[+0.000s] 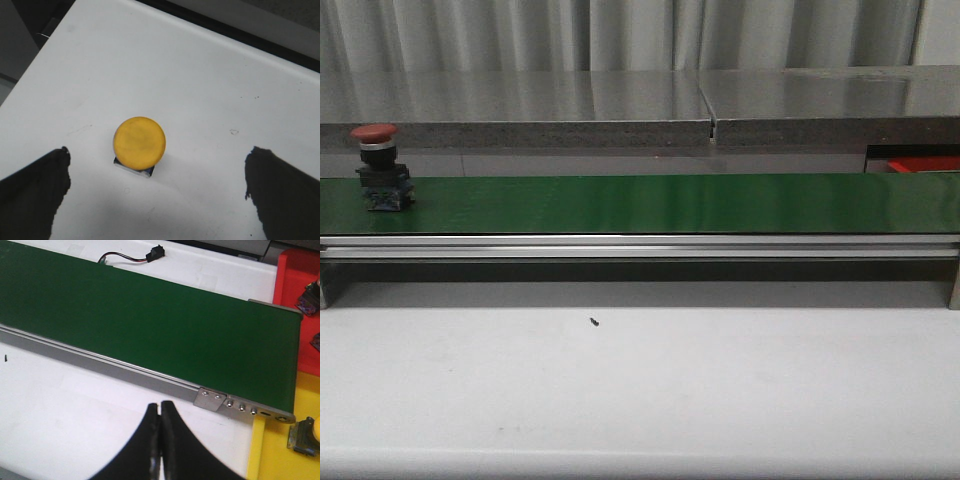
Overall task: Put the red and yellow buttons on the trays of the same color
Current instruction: 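Move the left gripper to a yellow push-button in the grid, grasp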
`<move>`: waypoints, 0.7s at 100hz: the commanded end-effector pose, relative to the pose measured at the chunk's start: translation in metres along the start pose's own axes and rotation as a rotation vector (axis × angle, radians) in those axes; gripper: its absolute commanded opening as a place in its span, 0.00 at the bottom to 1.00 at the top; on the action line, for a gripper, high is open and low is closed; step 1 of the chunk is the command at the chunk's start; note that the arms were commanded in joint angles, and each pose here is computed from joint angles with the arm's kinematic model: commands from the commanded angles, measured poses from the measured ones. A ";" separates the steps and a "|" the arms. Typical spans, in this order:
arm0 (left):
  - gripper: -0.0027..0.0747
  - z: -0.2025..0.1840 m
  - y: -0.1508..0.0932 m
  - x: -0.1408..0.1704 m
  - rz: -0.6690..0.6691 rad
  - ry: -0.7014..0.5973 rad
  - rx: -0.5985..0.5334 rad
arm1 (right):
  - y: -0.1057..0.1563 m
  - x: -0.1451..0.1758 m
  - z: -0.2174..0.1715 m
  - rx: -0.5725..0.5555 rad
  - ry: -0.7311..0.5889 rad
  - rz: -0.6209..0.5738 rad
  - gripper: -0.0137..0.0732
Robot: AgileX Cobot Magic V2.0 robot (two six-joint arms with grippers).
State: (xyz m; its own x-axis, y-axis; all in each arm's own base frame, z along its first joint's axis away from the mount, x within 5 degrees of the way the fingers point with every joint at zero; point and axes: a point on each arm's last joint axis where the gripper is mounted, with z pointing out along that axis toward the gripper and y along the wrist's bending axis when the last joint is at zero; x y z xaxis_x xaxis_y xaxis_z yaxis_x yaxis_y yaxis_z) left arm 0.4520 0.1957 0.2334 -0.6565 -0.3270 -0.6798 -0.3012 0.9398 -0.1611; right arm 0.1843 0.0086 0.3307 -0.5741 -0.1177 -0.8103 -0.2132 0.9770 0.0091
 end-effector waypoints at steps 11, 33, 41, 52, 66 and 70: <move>0.88 -0.006 0.001 -0.030 0.011 -0.119 -0.005 | 0.000 -0.013 -0.008 0.019 -0.085 -0.010 0.08; 0.88 0.022 0.006 -0.028 0.010 -0.103 -0.002 | 0.000 -0.013 -0.008 0.019 -0.085 -0.010 0.08; 0.87 0.028 0.008 -0.025 0.006 -0.095 -0.001 | 0.000 -0.013 -0.008 0.019 -0.085 -0.010 0.08; 0.82 0.033 0.009 -0.022 0.004 -0.083 -0.001 | 0.000 -0.013 -0.008 0.020 -0.086 -0.010 0.08; 0.57 0.033 0.009 -0.023 0.004 -0.089 -0.002 | 0.000 -0.013 -0.008 0.020 -0.086 -0.010 0.08; 0.46 0.032 0.009 -0.024 0.005 -0.093 -0.002 | 0.000 -0.013 -0.008 0.020 -0.086 -0.010 0.08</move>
State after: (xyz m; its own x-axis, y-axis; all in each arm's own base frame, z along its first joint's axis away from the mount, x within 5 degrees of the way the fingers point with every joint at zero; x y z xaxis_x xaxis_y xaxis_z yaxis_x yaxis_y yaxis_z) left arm 0.4868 0.2120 0.1715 -0.6963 -0.3376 -0.6335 -0.3029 0.9383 -0.1671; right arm 0.1843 0.0086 0.3307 -0.5741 -0.1177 -0.8103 -0.2132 0.9770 0.0091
